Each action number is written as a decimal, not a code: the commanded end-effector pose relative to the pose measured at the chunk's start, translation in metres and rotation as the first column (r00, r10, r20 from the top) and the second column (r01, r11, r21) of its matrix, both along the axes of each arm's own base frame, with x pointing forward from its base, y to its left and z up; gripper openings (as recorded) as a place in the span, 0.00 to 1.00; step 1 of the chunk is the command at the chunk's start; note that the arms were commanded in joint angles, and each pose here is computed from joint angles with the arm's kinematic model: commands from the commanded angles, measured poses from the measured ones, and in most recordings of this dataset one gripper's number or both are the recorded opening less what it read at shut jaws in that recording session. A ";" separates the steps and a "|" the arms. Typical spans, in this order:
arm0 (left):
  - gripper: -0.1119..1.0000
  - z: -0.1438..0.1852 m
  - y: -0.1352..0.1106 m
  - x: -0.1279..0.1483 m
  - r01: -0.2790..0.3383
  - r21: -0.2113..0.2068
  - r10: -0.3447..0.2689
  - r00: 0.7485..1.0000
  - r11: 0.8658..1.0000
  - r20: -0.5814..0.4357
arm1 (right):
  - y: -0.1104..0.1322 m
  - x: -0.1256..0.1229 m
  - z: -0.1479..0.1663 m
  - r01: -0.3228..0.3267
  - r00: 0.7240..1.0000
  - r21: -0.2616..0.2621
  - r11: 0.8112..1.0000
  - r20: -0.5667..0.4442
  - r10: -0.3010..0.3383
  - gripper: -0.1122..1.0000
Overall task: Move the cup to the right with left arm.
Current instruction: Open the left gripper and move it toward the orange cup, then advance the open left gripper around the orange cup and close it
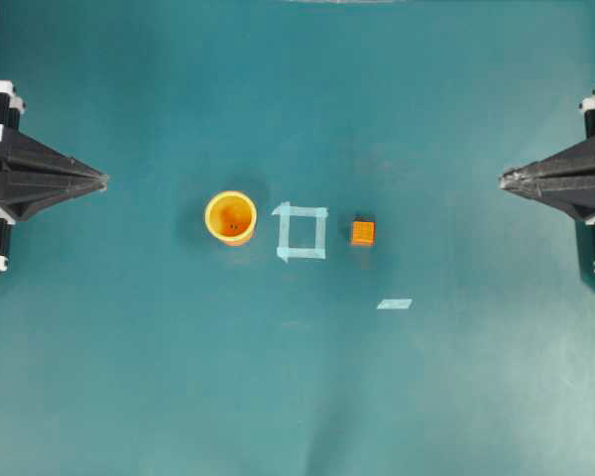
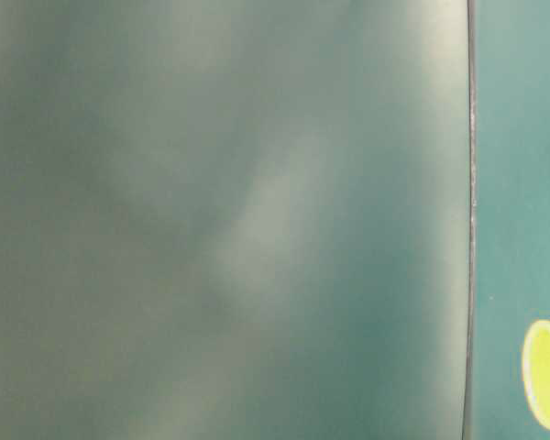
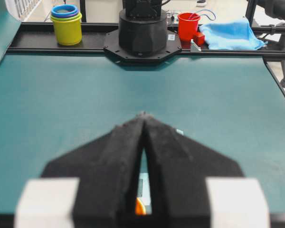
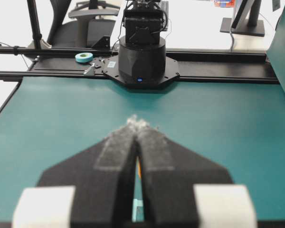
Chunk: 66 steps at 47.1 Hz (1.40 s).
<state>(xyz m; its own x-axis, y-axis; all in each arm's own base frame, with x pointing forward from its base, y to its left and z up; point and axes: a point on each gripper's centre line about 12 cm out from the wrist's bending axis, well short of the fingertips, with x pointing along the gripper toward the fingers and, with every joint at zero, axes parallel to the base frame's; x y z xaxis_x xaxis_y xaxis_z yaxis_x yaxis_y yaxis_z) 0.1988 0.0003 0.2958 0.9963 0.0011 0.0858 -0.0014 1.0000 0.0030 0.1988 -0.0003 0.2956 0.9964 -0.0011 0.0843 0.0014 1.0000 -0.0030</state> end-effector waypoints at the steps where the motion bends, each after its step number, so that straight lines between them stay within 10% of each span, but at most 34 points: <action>1: 0.10 0.001 -0.001 0.002 0.006 0.009 -0.006 1.000 1.000 -0.017 | 0.001 0.002 0.009 -0.006 1.000 0.008 1.000 0.023 0.006 0.09; 21: 0.12 -0.002 -0.001 0.004 0.008 -0.006 -0.008 0.999 1.000 -0.038 | 0.001 0.003 0.012 -0.006 1.000 0.003 1.000 0.021 0.006 0.10; 37: 0.49 -0.006 -0.001 0.008 0.007 -0.010 -0.008 0.998 1.000 -0.060 | 0.001 0.003 0.011 -0.006 1.000 0.008 1.000 0.009 0.006 0.10; 66: 0.69 -0.035 -0.001 0.043 0.006 -0.009 -0.008 0.976 1.000 -0.218 | 0.001 0.003 0.014 -0.006 1.000 0.006 1.000 0.003 0.006 0.10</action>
<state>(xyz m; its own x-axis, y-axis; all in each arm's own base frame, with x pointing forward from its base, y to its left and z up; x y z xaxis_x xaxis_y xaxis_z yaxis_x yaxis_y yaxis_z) 0.2345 -0.0006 0.2558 0.9900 -0.0038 -0.1407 0.0027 1.0000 -0.0082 0.2000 0.0007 0.2965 0.9986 0.0034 0.0537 -0.0034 1.0000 0.0000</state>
